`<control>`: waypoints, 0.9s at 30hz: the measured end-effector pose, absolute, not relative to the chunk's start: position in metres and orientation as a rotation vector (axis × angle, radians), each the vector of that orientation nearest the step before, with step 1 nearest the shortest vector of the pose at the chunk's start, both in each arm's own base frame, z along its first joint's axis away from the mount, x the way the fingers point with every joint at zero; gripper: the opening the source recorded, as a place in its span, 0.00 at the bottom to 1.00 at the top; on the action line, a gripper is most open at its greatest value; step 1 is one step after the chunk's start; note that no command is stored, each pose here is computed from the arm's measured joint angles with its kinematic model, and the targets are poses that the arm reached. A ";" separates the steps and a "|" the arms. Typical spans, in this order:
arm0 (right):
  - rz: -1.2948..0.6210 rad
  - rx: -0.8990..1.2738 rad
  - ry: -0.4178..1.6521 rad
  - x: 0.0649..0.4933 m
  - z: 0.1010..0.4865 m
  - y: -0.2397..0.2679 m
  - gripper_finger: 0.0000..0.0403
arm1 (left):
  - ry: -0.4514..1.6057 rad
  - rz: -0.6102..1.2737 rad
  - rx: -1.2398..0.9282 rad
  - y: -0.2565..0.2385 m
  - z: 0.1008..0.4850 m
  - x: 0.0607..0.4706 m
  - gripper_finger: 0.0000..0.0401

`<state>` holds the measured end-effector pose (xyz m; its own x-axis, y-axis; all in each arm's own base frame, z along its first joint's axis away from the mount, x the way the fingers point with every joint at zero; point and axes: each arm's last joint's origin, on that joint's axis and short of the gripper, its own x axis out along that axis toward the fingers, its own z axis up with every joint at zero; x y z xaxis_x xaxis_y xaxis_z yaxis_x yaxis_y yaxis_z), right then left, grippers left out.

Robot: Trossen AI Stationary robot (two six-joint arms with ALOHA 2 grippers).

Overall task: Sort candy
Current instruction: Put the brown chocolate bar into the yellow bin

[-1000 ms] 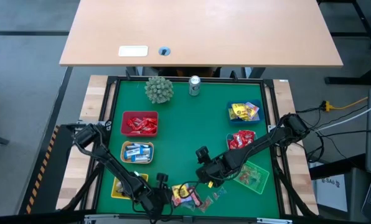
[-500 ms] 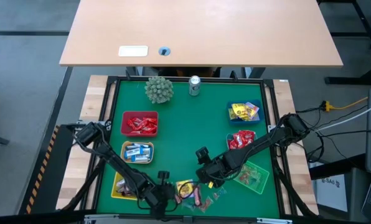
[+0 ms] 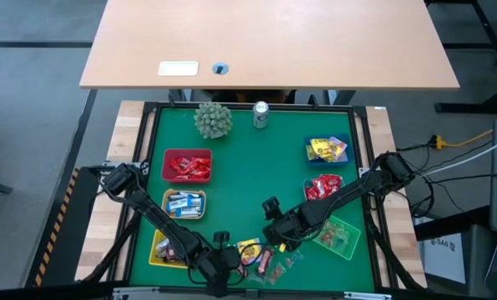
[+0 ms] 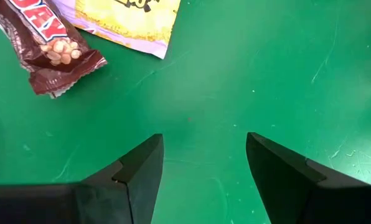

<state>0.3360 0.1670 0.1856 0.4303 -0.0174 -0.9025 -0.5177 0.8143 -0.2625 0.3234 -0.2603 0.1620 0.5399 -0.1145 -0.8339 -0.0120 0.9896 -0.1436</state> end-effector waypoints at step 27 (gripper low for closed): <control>0.332 -0.558 1.084 0.337 0.186 0.167 0.57 | 1.403 0.351 -0.031 -0.278 0.253 0.255 0.16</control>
<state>0.3369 0.1673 0.1860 0.4386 -0.0133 -0.8986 -0.5149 0.8158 -0.2634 0.2550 -0.2784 0.2534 0.1245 0.2228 -0.9669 -0.2591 0.9479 0.1851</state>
